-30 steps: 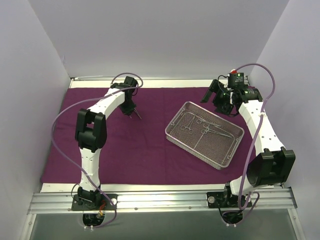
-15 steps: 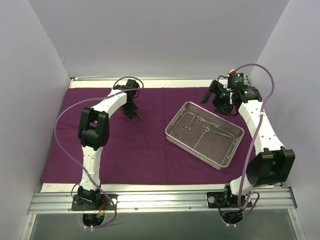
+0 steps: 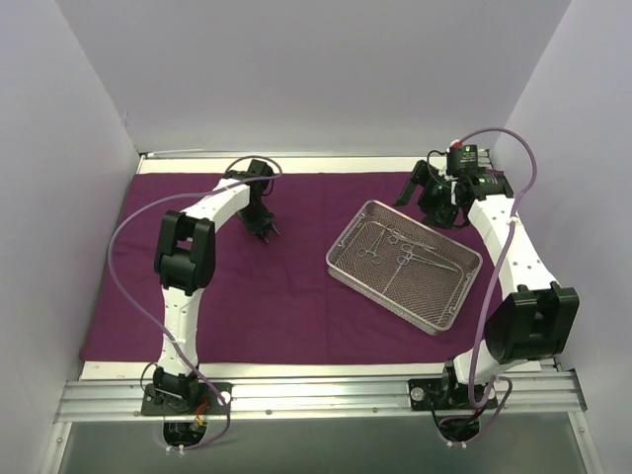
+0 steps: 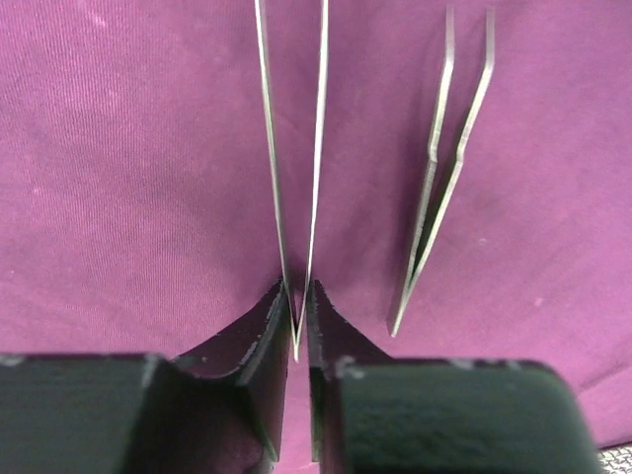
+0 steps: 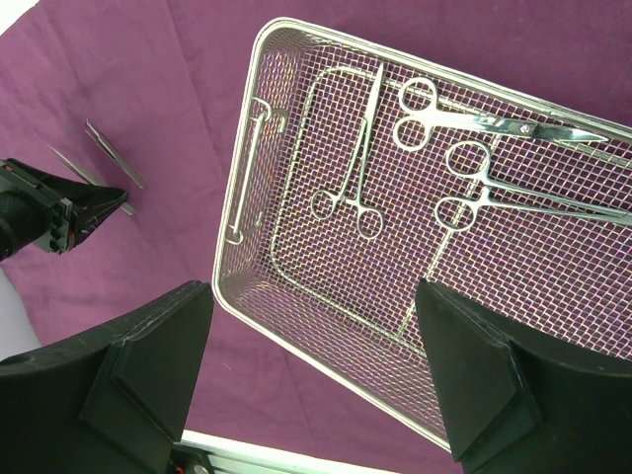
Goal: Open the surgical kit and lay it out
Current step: Place the medical item in the surgical kit.
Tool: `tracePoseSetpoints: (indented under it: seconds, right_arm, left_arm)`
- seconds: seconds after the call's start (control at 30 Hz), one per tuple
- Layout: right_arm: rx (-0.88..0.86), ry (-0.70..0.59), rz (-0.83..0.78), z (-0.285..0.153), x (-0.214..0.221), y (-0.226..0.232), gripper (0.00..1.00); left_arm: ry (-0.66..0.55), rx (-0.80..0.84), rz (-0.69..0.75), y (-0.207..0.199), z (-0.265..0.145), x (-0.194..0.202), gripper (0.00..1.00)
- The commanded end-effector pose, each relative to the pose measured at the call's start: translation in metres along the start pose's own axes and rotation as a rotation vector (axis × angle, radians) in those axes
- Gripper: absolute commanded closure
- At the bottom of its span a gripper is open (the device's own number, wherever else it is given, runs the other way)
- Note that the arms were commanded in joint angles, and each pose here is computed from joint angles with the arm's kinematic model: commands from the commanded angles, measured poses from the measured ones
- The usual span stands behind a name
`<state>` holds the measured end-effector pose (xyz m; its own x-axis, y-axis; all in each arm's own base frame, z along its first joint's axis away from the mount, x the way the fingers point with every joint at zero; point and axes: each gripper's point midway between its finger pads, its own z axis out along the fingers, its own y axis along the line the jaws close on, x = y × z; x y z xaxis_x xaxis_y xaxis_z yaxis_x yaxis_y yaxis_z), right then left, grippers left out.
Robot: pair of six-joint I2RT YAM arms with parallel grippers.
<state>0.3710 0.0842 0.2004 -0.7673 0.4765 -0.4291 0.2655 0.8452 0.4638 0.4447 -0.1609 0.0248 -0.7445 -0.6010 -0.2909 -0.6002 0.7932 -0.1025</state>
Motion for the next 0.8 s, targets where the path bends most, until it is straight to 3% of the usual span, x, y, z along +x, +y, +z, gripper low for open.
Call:
tracePoseSetpoints:
  seconds: [0.0, 0.13, 0.2, 0.4, 0.77]
  right_arm:
    - [-0.004, 0.008, -0.005, 0.0, 0.001, -0.001, 0.14]
    - [-0.007, 0.008, -0.001, 0.001, 0.001, -0.001, 0.14]
    - [-0.009, 0.007, 0.0, 0.001, 0.001, -0.001, 0.14]
    - [-0.007, 0.007, 0.004, 0.001, 0.002, -0.002, 0.14]
    - [0.071, 0.021, 0.073, 0.012, 0.002, -0.031, 0.15]
  left_arm:
    - [0.018, 0.012, -0.033, 0.001, 0.01, 0.0, 0.8]
    - [0.024, 0.012, -0.041, 0.005, 0.012, -0.001, 0.76]
    - [0.029, 0.02, -0.045, 0.005, 0.013, -0.001, 0.68]
    - [0.016, 0.067, -0.021, -0.002, 0.002, -0.007, 0.57]
    - [-0.035, 0.22, 0.072, -0.012, -0.065, -0.021, 0.47]
